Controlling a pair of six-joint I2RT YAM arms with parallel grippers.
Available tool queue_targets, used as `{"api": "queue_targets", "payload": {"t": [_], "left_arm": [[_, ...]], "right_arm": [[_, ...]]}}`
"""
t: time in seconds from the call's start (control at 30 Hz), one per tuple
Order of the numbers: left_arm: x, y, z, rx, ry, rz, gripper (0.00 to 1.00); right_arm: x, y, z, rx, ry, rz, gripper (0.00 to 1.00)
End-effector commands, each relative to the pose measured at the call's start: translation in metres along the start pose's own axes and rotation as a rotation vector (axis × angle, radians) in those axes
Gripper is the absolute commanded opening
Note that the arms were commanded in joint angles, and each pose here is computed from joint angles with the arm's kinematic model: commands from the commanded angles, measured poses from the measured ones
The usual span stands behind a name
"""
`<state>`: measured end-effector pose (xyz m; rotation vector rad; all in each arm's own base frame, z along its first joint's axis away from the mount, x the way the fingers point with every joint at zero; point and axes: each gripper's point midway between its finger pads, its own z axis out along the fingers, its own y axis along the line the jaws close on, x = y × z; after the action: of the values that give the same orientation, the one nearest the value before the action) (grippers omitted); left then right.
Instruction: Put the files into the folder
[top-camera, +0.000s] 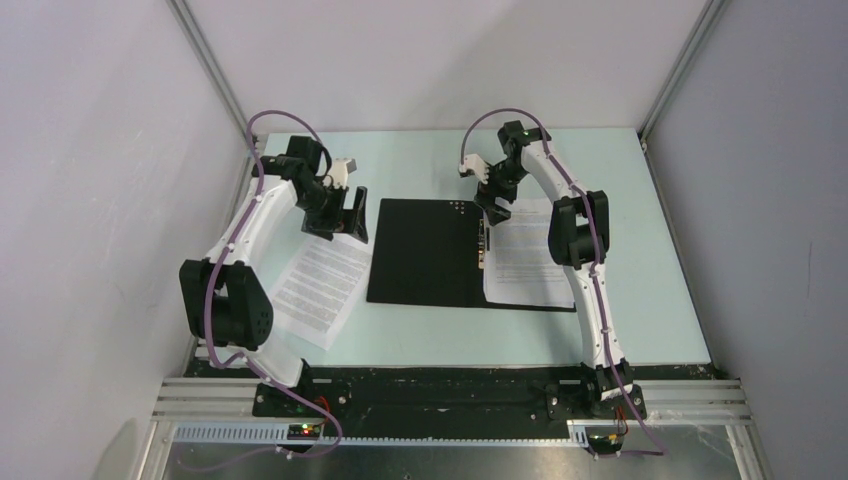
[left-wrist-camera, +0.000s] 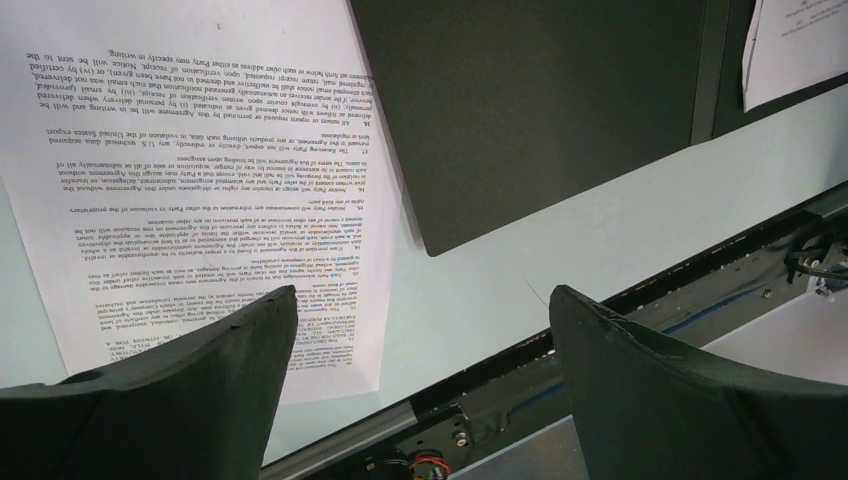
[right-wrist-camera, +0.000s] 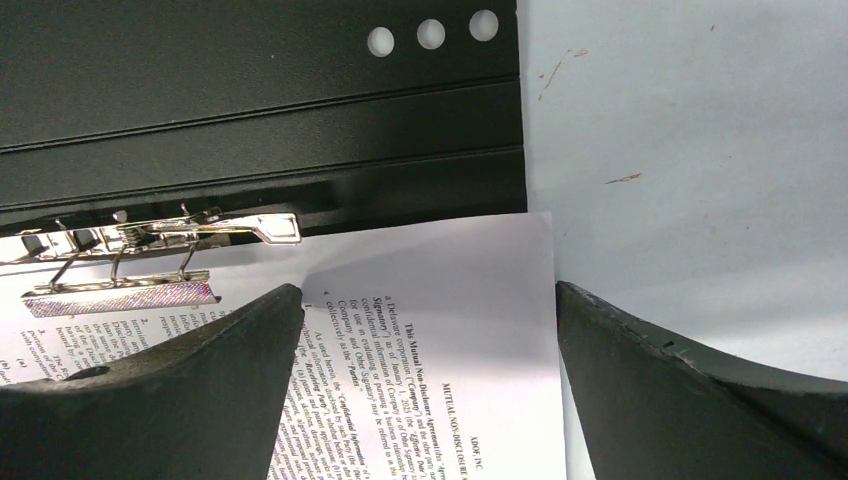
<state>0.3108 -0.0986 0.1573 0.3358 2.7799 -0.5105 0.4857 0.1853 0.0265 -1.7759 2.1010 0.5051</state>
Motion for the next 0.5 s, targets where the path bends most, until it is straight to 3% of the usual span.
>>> {"api": "queue_targets", "payload": {"t": [0.0,0.37,0.47], "left_arm": [[-0.014,-0.009,-0.009,0.027,-0.054,0.033,1.0],[-0.013,-0.011,-0.006,0.041,-0.045,0.025,1.0],[-0.013,-0.011,-0.005,0.043,-0.045,0.024,1.0]], "right_arm": [[-0.013,0.016,-0.02,-0.017,-0.011,0.005,1.0],[-0.011,0.024,-0.025,-0.033,0.002,0.004,0.99],[-0.024,0.014,-0.031,0.021,-0.045,0.01,0.99]]}}
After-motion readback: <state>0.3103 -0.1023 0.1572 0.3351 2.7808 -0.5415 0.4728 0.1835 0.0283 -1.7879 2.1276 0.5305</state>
